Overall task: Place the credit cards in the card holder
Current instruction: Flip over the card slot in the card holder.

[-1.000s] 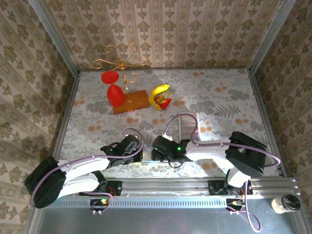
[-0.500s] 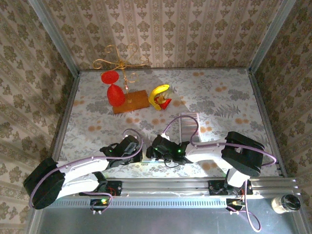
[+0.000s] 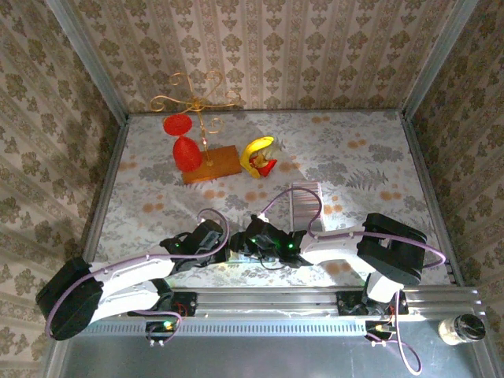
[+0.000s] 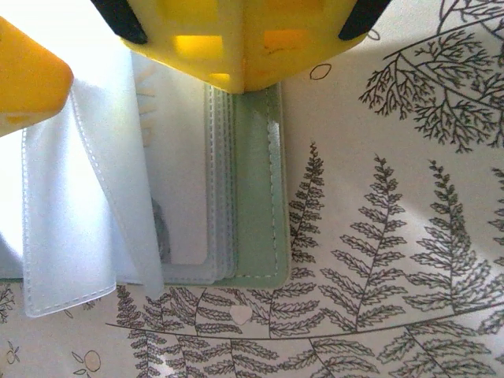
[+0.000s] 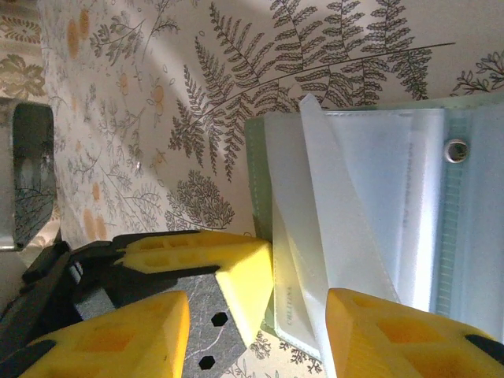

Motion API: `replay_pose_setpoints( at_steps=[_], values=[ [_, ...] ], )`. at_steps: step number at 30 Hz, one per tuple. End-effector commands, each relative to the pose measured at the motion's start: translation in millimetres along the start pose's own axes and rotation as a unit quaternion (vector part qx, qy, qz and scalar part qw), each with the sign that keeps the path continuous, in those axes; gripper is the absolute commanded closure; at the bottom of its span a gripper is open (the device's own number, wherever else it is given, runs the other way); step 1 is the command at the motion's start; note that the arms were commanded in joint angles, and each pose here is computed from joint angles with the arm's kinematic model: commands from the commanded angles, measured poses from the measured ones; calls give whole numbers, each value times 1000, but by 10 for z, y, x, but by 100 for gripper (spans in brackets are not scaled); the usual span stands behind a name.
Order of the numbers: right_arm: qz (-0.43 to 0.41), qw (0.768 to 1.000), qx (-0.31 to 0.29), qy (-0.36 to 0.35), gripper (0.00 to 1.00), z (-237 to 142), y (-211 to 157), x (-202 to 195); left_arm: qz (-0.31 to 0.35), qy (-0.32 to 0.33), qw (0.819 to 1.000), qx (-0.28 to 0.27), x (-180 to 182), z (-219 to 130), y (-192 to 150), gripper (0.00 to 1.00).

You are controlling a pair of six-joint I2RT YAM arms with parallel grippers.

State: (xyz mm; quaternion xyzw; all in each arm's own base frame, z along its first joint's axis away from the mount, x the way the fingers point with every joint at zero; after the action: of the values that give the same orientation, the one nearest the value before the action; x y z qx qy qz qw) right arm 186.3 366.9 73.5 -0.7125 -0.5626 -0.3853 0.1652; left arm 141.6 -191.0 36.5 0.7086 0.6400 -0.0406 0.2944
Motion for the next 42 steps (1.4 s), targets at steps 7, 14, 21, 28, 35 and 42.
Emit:
replay_pose_setpoints(
  at_steps=[7, 14, 21, 28, 35, 42],
  values=[
    [8, 1000, -4, -3, 51, 27, -20, -55, -3, 5, 1000, -6, 104, -97, -88, 97],
    [13, 1000, -4, 18, 50, 29, -20, 23, -7, 6, 1000, -20, 142, -165, -79, 96],
    [27, 999, -5, 26, 51, 24, -21, 23, -7, 18, 999, -51, 219, -276, -28, 95],
    [31, 999, -7, 22, 54, -2, -12, 16, -15, 18, 997, -69, 258, -357, -11, 95],
    [35, 999, 7, 29, 54, -24, -31, 132, -22, 22, 997, -76, 279, -388, 2, 95],
    [38, 999, 4, 35, 57, -40, -18, 161, -24, 19, 997, -77, 265, -403, 14, 96]
  ],
)
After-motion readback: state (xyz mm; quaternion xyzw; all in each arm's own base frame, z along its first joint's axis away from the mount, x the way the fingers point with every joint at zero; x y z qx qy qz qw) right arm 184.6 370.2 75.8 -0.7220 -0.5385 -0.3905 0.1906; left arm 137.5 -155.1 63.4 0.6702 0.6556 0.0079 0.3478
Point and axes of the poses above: each hand's point on the last joint's axis, 136 mm out from that joint toward the fingers, its own z axis out along the fingers, its own x axis along the line the jaws close on, y = z × x, the point moved 2 cm from there along -z, back along the fingers, and after that the axes turned 3 degrees about z, right-handed, at the moved point
